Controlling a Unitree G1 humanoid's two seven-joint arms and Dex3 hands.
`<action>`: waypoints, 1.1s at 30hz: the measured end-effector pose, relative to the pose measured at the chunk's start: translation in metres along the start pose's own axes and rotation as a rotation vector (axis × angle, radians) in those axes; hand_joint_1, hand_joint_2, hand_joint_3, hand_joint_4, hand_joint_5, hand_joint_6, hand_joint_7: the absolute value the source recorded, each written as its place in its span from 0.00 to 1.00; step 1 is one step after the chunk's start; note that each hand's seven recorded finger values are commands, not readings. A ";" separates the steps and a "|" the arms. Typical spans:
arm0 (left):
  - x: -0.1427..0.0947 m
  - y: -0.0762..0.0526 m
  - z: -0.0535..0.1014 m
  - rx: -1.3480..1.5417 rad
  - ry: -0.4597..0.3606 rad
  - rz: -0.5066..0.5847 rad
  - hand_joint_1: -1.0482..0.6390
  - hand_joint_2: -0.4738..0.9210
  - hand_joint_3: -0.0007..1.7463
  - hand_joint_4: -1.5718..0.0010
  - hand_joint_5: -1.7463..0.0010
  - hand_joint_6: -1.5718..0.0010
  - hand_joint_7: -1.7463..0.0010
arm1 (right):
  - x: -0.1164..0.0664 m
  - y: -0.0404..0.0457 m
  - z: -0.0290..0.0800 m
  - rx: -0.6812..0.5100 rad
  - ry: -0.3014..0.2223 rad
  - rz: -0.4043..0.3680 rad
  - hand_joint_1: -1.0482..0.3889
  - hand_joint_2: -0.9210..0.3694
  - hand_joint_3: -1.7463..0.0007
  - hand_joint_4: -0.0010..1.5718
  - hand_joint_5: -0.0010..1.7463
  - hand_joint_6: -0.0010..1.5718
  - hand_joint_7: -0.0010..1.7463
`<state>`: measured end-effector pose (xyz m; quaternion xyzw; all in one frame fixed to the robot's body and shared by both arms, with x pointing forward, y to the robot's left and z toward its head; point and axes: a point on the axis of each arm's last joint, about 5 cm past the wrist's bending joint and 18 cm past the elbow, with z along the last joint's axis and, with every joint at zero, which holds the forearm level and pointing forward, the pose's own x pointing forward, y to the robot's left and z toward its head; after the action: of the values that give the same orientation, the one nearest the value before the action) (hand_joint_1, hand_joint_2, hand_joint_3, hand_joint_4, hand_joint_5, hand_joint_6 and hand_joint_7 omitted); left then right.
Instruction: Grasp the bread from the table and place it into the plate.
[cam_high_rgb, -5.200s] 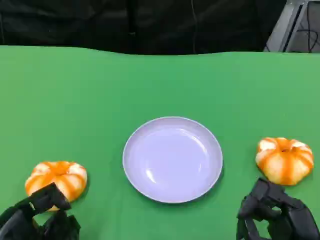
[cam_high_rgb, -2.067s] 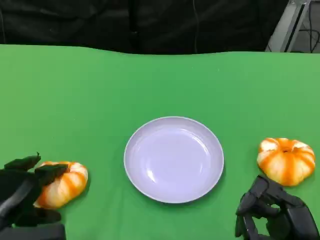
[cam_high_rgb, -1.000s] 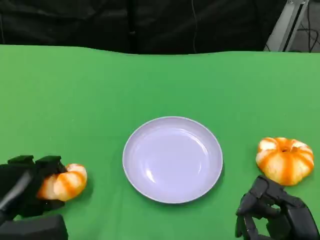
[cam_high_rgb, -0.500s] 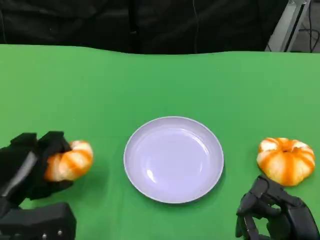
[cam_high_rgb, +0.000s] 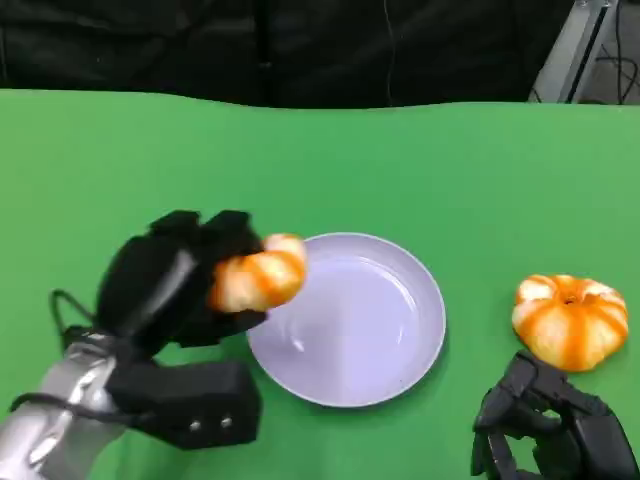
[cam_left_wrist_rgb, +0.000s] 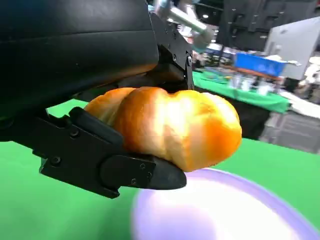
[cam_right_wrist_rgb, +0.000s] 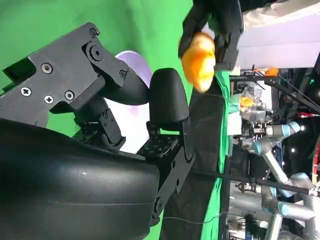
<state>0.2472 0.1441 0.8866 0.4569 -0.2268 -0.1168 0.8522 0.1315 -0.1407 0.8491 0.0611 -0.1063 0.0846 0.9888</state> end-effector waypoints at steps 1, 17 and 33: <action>0.001 -0.001 0.001 -0.003 0.000 0.000 0.57 0.91 0.36 0.60 0.00 0.63 0.00 | 0.000 -0.0001 0.000 0.000 0.000 -0.001 0.61 0.30 0.29 0.52 1.00 0.48 0.89; 0.019 -0.038 0.025 -0.064 -0.054 -0.122 0.59 0.93 0.30 0.62 0.00 0.65 0.00 | -0.001 0.0005 0.000 -0.006 -0.004 -0.008 0.62 0.30 0.30 0.52 1.00 0.48 0.89; 0.019 -0.064 0.024 -0.068 -0.004 -0.235 0.60 1.00 0.16 0.63 0.00 0.67 0.00 | -0.002 0.0045 0.000 0.000 -0.006 -0.015 0.61 0.29 0.31 0.52 1.00 0.48 0.89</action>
<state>0.2524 0.0832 0.8506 0.4510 -0.1694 -0.2242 0.8472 0.1289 -0.1366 0.8489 0.0619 -0.1086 0.0772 0.9891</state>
